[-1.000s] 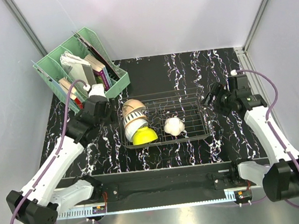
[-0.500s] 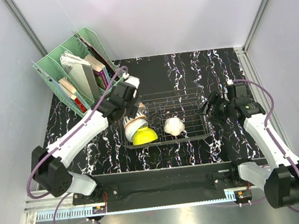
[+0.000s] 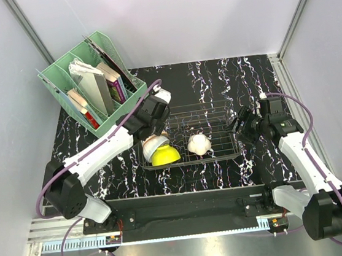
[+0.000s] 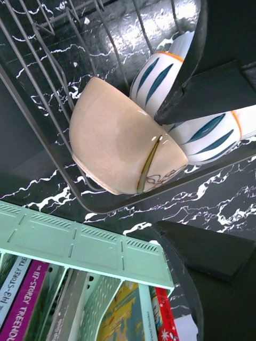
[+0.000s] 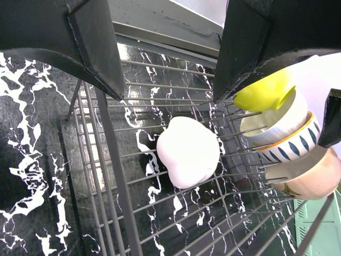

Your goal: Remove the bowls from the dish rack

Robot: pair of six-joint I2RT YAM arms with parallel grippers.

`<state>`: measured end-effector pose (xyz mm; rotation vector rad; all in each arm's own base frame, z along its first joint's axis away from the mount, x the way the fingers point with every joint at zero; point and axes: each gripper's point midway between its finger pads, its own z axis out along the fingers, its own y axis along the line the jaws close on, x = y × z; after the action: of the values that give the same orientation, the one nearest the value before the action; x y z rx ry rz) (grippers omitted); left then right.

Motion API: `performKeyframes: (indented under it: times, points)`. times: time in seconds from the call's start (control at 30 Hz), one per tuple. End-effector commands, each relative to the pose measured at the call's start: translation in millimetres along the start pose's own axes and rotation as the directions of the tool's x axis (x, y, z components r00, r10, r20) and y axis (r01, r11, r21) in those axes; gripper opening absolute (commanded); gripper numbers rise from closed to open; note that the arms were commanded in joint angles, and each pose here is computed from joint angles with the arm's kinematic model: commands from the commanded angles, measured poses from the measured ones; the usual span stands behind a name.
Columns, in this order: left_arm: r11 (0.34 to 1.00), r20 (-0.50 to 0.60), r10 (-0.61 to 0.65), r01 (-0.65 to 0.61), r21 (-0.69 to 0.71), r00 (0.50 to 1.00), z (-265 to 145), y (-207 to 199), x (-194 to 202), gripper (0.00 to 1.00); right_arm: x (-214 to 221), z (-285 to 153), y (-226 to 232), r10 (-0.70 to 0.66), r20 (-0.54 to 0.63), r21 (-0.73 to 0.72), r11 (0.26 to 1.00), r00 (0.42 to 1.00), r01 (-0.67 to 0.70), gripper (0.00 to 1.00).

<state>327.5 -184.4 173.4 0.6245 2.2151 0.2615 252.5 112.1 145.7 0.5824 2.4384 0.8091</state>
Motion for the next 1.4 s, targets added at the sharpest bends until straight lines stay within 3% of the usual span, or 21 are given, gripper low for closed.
performKeyframes:
  times: [0.0, 0.33, 0.6, 0.7, 0.97, 1.37]
  points:
    - [0.999, 0.054, 0.012, -0.009, -0.041, 0.998, 4, 7, -21, 0.78, 1, -2, 7, -0.014, 0.008, -0.036, 0.999, 1.0, 0.014, 0.75]
    - [0.996, 0.02, 0.05, -0.048, -0.072, 0.999, 24, 1, -16, 0.77, 0, 1, 5, -0.009, 0.005, -0.03, 1.0, 1.0, 0.01, 0.75]
    - [0.995, -0.032, 0.084, -0.085, -0.05, 0.996, 40, -11, 5, 0.7, 4, 4, -1, -0.004, -0.001, -0.015, 1.0, 1.0, 0.004, 0.75]
    - [0.995, -0.032, 0.084, -0.086, -0.054, 0.996, 41, -11, 9, 0.65, 5, 5, -4, 0.0, 0.0, -0.006, 1.0, 1.0, 0.0, 0.74]
    - [0.989, -0.019, 0.096, -0.098, -0.11, 0.995, 42, -1, 8, 0.37, 10, 9, -13, 0.014, -0.004, 0.016, 1.0, 1.0, -0.014, 0.74]
    - [0.976, -0.02, 0.087, -0.089, -0.197, 0.996, 51, 7, 7, 0.27, 15, 16, -26, 0.038, -0.008, 0.051, 0.998, 0.999, -0.038, 0.71]
